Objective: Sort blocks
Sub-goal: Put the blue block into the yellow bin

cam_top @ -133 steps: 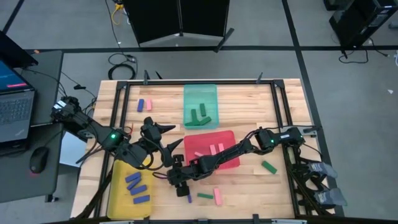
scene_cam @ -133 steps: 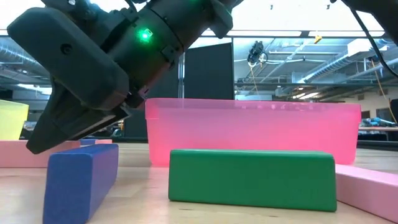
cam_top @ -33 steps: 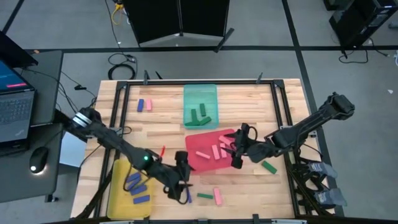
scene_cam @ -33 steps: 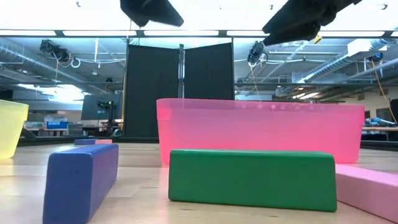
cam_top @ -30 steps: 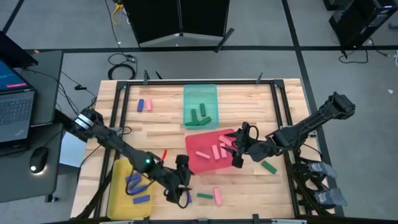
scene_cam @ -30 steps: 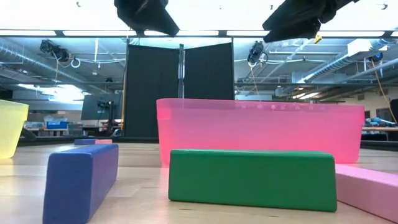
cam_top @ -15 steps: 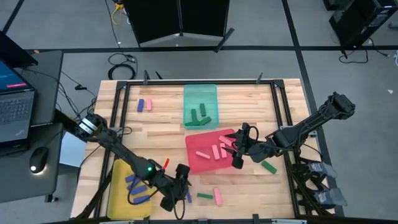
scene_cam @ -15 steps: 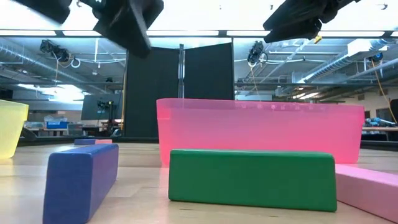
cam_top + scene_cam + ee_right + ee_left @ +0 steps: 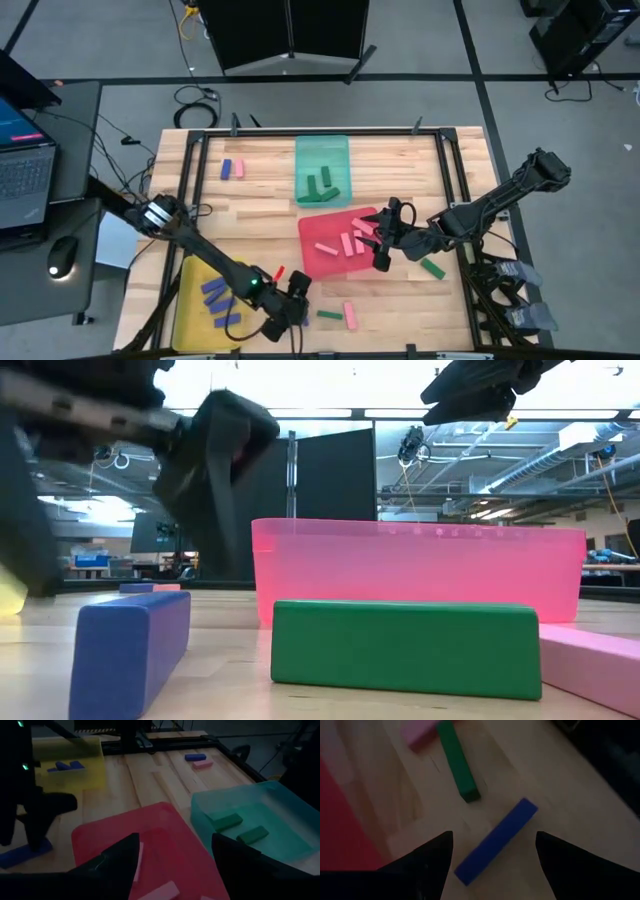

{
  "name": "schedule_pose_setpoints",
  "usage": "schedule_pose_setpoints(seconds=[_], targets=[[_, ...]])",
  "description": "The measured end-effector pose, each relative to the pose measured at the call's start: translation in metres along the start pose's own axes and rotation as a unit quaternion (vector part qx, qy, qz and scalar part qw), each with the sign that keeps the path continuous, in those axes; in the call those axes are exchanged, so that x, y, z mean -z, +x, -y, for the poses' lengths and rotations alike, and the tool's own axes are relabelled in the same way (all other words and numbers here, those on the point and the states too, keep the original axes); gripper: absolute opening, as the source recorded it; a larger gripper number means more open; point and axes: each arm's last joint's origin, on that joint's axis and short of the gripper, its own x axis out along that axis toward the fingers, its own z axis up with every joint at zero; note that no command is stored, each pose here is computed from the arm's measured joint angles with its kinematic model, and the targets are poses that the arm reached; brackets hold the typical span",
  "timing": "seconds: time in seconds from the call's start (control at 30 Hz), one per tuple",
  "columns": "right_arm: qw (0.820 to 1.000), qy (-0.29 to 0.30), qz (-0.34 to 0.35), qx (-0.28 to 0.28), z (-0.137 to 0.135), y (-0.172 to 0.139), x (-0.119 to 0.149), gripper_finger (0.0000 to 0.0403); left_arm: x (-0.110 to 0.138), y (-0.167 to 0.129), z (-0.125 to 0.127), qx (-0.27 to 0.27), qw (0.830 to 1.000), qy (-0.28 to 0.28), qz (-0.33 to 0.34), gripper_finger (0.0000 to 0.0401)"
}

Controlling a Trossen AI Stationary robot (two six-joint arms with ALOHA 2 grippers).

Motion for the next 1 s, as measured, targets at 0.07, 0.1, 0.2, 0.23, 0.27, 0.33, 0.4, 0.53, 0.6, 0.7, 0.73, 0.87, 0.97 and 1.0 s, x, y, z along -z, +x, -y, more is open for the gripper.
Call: schedule_pose_setpoints(seconds=[0.07, 0.1, 0.2, 0.23, 0.27, 0.33, 0.4, 0.53, 0.6, 0.7, 0.73, 0.87, 0.97, 1.0], targets=[[1.000, 0.002, 0.002, -0.001, 0.000, 0.000, -0.001, 0.0260, 0.003, 0.006, 0.001, 0.004, 1.000, 0.001, -0.007, 0.0292], [1.000, 0.002, 0.002, -0.001, 0.000, 0.000, -0.001, 0.0260, 0.003, 0.007, 0.001, 0.005, 1.000, 0.001, -0.007, 0.0292], [1.000, 0.002, 0.002, -0.001, 0.000, 0.000, -0.001, 0.0260, 0.006, 0.012, 0.001, 0.001, 1.000, 0.002, -0.013, 0.0292], [1.000, 0.002, 0.002, -0.001, 0.000, 0.000, -0.001, 0.0260, 0.007, 0.014, 0.002, 0.000, 1.000, 0.002, -0.015, 0.0292], [1.000, 0.002, 0.003, -0.001, 0.000, 0.000, -0.001, 0.0260, 0.007, 0.016, 0.001, -0.001, 1.000, 0.001, -0.013, 0.0292], [1.000, 0.004, 0.004, -0.002, 0.000, 0.000, -0.001, 0.0260, 0.009, 0.021, 0.002, -0.001, 1.000, 0.002, -0.019, 0.0291], [1.000, 0.004, 0.005, -0.002, -0.001, 0.000, -0.001, 0.0260, 0.011, 0.025, 0.003, -0.002, 1.000, 0.001, -0.022, 0.0287], [1.000, 0.003, 0.004, -0.002, 0.000, 0.000, -0.001, 0.0260, 0.012, 0.029, 0.000, -0.004, 0.999, -0.026, -0.028, 0.0263], [1.000, 0.003, 0.004, -0.002, 0.000, 0.000, -0.001, 0.0260, 0.013, 0.030, -0.001, -0.001, 0.999, -0.042, -0.029, 0.0239], [1.000, 0.003, 0.004, -0.002, 0.000, 0.000, -0.001, 0.0260, 0.013, 0.030, -0.002, 0.005, 0.998, -0.055, -0.029, 0.0184], [1.000, 0.003, 0.004, -0.002, -0.001, 0.000, -0.001, 0.0260, 0.013, 0.030, -0.002, 0.006, 0.998, -0.056, -0.030, 0.0160], [1.000, 0.003, 0.004, -0.002, 0.000, 0.000, -0.001, 0.0260, 0.013, 0.028, -0.003, 0.011, 0.996, -0.076, -0.036, 0.0057], [1.000, 0.003, 0.004, -0.002, -0.001, 0.000, -0.001, 0.0260, 0.010, 0.021, -0.005, 0.009, 0.994, -0.093, -0.056, 0.0061], [1.000, 0.001, 0.004, -0.002, 0.000, 0.000, -0.001, 0.0260, 0.009, 0.017, -0.006, 0.002, 0.993, -0.090, -0.073, 0.0061]])
